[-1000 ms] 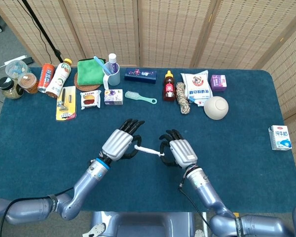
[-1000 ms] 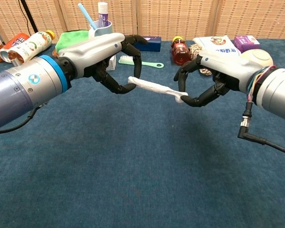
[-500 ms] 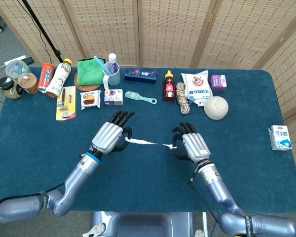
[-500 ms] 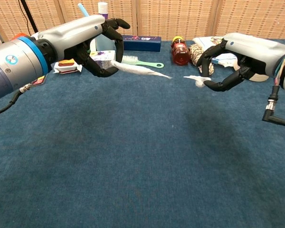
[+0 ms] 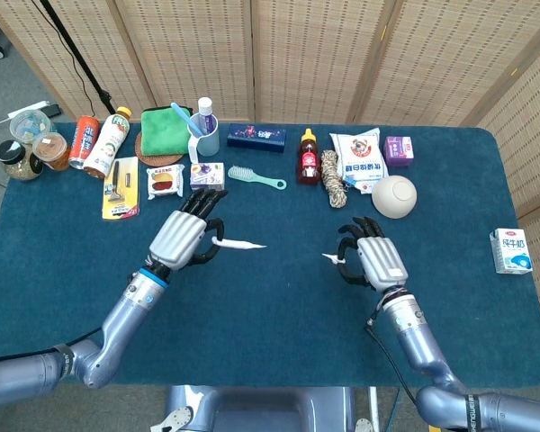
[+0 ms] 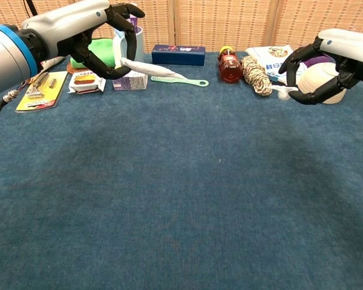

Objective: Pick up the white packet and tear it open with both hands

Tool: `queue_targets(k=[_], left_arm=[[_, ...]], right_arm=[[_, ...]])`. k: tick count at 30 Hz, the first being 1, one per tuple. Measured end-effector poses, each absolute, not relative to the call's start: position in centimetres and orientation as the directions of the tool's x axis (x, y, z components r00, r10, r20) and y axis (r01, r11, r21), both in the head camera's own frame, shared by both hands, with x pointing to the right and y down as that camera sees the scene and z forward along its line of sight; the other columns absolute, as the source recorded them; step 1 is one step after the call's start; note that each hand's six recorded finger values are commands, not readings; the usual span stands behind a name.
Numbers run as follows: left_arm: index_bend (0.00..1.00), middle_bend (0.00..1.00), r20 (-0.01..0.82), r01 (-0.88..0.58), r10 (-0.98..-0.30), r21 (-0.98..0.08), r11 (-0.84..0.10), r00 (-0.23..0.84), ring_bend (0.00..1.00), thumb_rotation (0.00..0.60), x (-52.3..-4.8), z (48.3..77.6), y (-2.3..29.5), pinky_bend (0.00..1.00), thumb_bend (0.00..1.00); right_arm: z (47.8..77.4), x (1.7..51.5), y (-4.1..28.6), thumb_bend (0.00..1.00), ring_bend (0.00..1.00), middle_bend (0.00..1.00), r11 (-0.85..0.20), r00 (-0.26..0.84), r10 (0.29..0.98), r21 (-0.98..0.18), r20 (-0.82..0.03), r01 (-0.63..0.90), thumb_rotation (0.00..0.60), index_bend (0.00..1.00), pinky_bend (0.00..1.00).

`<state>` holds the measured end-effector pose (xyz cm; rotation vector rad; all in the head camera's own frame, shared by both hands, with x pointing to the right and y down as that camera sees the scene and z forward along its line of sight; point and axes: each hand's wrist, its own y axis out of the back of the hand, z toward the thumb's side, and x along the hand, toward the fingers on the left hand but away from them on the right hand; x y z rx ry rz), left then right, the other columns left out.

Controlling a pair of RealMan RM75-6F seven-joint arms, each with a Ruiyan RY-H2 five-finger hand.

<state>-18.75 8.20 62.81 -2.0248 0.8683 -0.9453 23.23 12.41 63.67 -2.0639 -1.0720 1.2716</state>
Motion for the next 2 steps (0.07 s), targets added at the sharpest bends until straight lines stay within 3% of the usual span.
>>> queue_targets(k=[2], left_arm=[[0.71, 0.08, 0.331, -0.266, -0.800, -0.820, -0.506, 0.500, 0.00, 0.600, -18.87, 62.77, 8.13, 0.03, 0.36]], right_arm=[[63.68, 23.43, 12.39, 0.47, 0.08, 0.24, -0.574, 0.257, 0.819, -0.734, -0.513, 0.364, 0.600, 0.59, 0.00]])
